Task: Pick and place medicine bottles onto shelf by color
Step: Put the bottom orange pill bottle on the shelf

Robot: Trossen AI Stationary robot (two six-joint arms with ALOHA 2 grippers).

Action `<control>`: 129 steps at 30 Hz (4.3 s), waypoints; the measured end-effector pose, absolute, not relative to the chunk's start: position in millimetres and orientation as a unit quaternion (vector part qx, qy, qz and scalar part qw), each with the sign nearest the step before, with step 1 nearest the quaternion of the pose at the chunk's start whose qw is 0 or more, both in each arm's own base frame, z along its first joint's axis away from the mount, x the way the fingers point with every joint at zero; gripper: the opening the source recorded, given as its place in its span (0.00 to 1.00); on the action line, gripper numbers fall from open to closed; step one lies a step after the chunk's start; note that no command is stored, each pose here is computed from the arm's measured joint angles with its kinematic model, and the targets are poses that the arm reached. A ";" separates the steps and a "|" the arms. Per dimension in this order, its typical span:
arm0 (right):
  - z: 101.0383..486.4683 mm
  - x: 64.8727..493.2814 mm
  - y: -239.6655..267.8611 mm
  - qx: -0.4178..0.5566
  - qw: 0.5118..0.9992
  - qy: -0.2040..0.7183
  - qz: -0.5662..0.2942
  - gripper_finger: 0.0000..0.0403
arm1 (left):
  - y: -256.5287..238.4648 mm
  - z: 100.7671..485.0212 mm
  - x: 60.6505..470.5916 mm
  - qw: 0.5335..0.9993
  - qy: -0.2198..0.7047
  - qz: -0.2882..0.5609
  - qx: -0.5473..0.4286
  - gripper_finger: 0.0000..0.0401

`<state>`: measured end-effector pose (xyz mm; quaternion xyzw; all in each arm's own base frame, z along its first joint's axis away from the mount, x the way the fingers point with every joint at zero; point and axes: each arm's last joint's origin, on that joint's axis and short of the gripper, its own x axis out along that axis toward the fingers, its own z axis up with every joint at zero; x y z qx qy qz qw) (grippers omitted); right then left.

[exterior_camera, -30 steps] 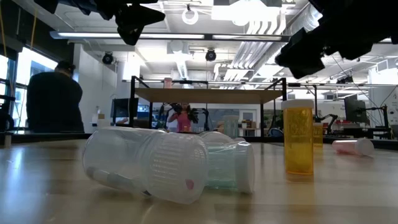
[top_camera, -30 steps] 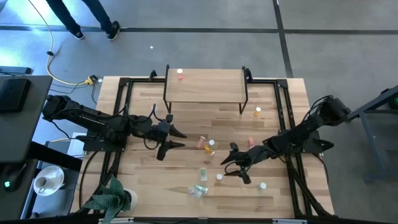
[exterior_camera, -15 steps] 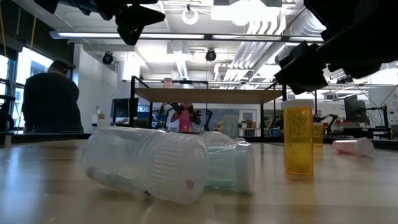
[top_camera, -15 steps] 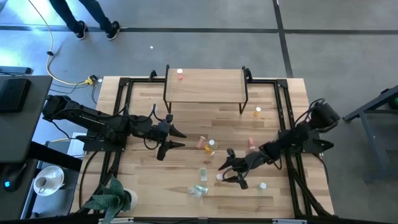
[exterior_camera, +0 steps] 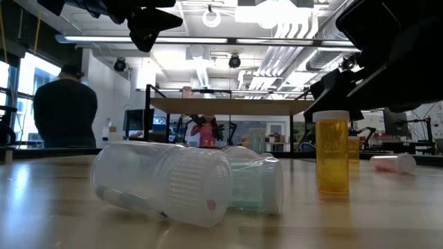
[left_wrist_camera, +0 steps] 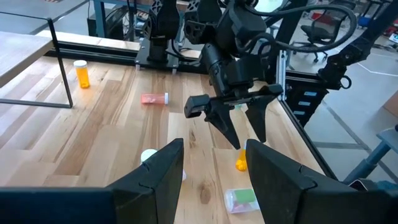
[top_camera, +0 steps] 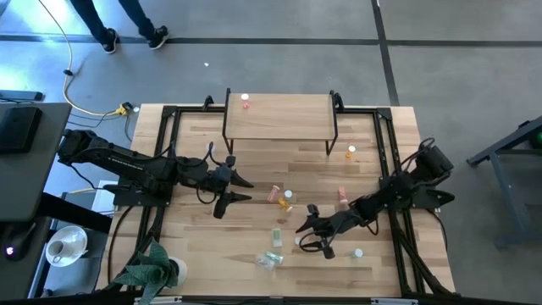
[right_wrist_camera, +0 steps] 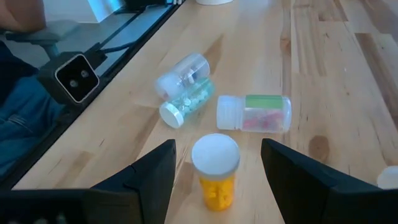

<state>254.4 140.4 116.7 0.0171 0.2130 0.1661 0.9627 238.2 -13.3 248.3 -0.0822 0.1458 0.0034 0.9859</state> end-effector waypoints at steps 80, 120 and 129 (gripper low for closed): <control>234.4 261.3 86.6 -0.088 0.989 0.117 0.005 0.27 | -13.1 245.8 237.5 0.984 0.159 0.006 -0.085 0.41; 288.8 230.5 -165.6 0.097 0.885 0.182 -0.416 0.27 | -11.2 243.8 236.8 0.981 0.167 0.036 -0.088 0.41; 273.0 233.7 -174.2 0.110 0.877 0.218 -0.413 0.27 | -11.2 243.8 236.8 0.981 0.167 0.036 -0.088 0.41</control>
